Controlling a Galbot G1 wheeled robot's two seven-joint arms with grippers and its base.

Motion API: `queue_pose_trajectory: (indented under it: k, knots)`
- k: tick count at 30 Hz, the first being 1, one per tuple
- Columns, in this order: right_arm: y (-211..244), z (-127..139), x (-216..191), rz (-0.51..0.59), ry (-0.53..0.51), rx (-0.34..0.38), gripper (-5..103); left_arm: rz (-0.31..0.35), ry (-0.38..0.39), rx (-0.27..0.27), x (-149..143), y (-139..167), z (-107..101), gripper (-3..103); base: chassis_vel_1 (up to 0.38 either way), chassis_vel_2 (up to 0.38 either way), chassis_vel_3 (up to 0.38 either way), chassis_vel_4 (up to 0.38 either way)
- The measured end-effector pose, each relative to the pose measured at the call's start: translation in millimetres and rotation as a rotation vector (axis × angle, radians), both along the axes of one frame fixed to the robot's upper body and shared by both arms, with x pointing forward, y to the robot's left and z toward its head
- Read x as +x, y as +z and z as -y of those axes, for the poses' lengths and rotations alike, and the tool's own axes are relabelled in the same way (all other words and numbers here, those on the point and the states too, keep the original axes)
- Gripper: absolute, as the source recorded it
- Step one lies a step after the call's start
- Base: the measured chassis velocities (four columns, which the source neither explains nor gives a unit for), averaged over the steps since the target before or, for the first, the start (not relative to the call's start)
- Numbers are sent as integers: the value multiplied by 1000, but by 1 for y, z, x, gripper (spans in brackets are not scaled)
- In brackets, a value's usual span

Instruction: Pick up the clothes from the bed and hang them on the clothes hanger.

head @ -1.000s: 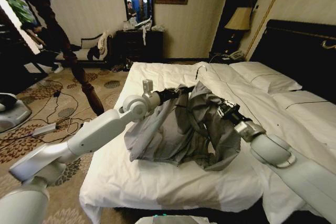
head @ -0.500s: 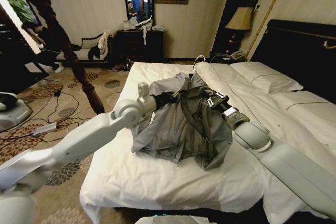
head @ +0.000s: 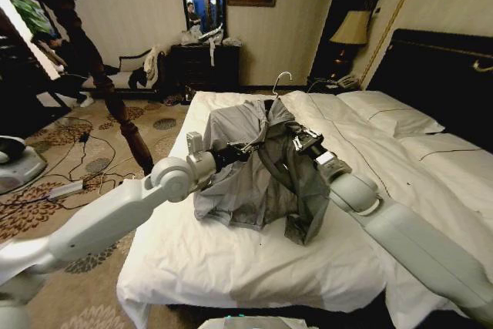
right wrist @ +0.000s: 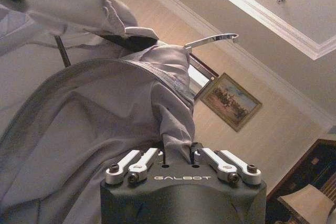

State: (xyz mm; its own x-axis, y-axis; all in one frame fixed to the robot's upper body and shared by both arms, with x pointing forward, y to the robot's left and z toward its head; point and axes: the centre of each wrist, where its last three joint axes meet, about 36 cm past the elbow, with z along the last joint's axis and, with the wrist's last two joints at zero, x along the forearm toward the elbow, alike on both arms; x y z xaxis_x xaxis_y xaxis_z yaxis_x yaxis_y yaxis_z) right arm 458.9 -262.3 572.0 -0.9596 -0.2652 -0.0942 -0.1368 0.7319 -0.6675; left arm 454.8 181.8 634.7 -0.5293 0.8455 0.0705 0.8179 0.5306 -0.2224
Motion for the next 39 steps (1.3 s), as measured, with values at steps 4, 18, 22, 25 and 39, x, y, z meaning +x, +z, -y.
queue_pose_trajectory:
  k: [4, 18, 22, 25, 39]
  knots:
    - [-5, -2, 2, -2, 1, 0, 19, -2, -19, 18, -17, -2, -8, 33, 0, 0, 0, 0]
    - [-26, -1, -7, -14, -1, 47, 19, 10, -77, 157, -84, -28, -29, 83, 0, 0, 0, 0]
    - [-29, 1, -11, -21, -8, 47, 19, 17, -72, 177, -93, -24, -28, 93, 0, 0, 0, 0]
    - [-32, 8, -13, -22, -23, 40, 19, -2, -100, 181, -109, -19, -26, 100, 0, 0, 0, 0]
    - [-20, 20, -7, 12, -40, 34, 19, -119, -136, 251, -140, -14, -33, 100, 0, 0, 0, 0]
